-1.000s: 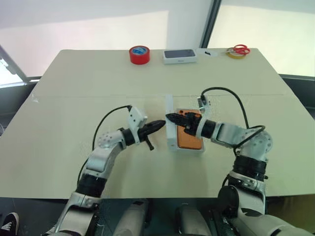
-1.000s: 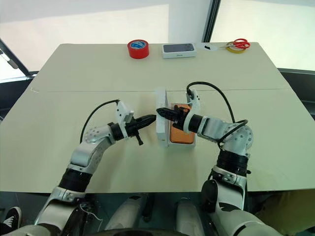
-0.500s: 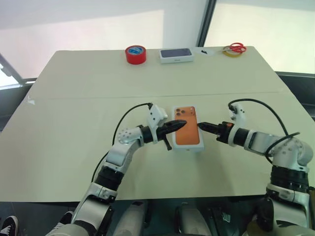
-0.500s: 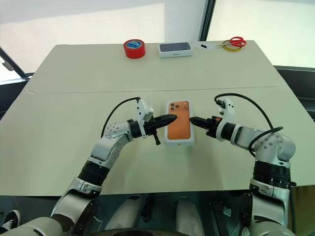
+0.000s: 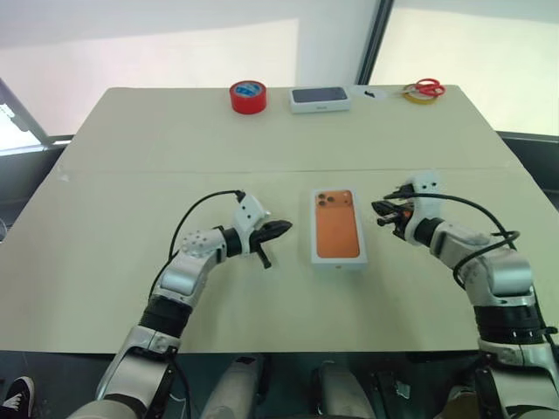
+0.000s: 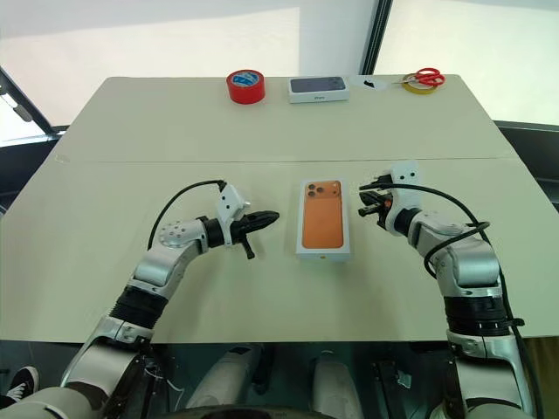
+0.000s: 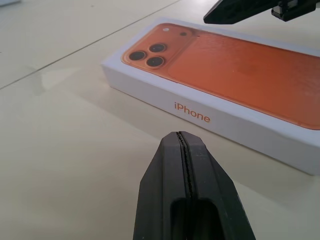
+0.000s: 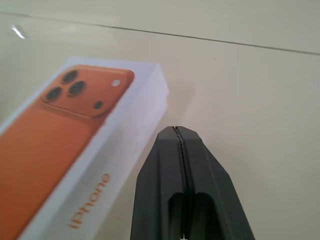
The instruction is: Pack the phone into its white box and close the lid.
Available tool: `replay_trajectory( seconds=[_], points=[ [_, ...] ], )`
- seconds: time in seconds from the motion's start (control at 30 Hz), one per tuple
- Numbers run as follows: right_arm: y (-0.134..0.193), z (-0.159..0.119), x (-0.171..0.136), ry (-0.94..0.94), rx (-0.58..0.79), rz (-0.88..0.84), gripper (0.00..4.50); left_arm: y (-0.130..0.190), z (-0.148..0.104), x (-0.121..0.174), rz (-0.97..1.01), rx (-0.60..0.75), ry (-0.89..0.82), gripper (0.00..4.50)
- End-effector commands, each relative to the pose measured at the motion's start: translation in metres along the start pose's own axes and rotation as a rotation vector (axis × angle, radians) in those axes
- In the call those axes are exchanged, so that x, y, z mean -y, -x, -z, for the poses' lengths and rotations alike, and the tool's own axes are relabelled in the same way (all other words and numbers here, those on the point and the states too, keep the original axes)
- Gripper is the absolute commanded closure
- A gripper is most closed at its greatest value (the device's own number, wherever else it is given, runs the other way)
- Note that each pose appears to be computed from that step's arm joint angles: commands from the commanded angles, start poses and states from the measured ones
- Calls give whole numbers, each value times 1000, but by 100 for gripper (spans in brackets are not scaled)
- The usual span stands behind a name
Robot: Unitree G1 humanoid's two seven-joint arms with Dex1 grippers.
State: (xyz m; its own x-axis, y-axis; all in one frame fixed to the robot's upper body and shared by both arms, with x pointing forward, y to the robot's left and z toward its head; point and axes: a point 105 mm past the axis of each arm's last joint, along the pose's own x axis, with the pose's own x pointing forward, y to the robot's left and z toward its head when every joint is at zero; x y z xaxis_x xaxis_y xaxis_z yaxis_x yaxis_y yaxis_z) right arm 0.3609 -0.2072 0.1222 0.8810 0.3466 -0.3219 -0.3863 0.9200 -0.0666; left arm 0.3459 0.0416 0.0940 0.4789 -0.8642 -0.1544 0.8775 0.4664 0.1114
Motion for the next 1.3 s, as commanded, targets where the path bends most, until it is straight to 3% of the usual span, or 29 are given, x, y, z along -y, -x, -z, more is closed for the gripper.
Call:
replay_trajectory(
  seconds=[0.03,0.13,0.33,0.53,0.67,0.77,0.83,0.9,1.0,1.13,1.2,1.3],
  points=[
    [-1,-4,-3,105,10,-12,448,-16,-4,8,33,-18,-9,450],
    [-1,-5,-4,143,12,-8,448,-27,-5,14,54,-19,-22,450],
    [7,-16,10,191,44,29,448,-33,-45,13,49,119,-18,450],
    [11,-34,13,259,101,42,448,-28,-39,15,56,89,-51,450],
    [13,-48,-14,307,186,-78,448,-28,-43,11,37,115,-23,450],
    [13,-38,-31,326,163,-169,448,-37,-53,6,-4,161,5,450],
    [10,-23,-28,383,94,-148,448,-47,-43,7,-19,112,-18,450],
    [5,3,-16,525,-25,-93,448,-53,-12,17,6,-18,-88,450],
    [3,30,-12,596,-134,-90,448,-51,9,29,38,-67,-59,450],
    [2,26,-11,568,-98,-58,448,-42,28,23,-10,-137,-49,450],
    [1,12,-10,425,-31,-62,396,-35,24,17,-10,-108,-1,450],
    [6,-11,-5,393,77,-55,265,-20,1,0,-52,-5,11,320]
  ],
)
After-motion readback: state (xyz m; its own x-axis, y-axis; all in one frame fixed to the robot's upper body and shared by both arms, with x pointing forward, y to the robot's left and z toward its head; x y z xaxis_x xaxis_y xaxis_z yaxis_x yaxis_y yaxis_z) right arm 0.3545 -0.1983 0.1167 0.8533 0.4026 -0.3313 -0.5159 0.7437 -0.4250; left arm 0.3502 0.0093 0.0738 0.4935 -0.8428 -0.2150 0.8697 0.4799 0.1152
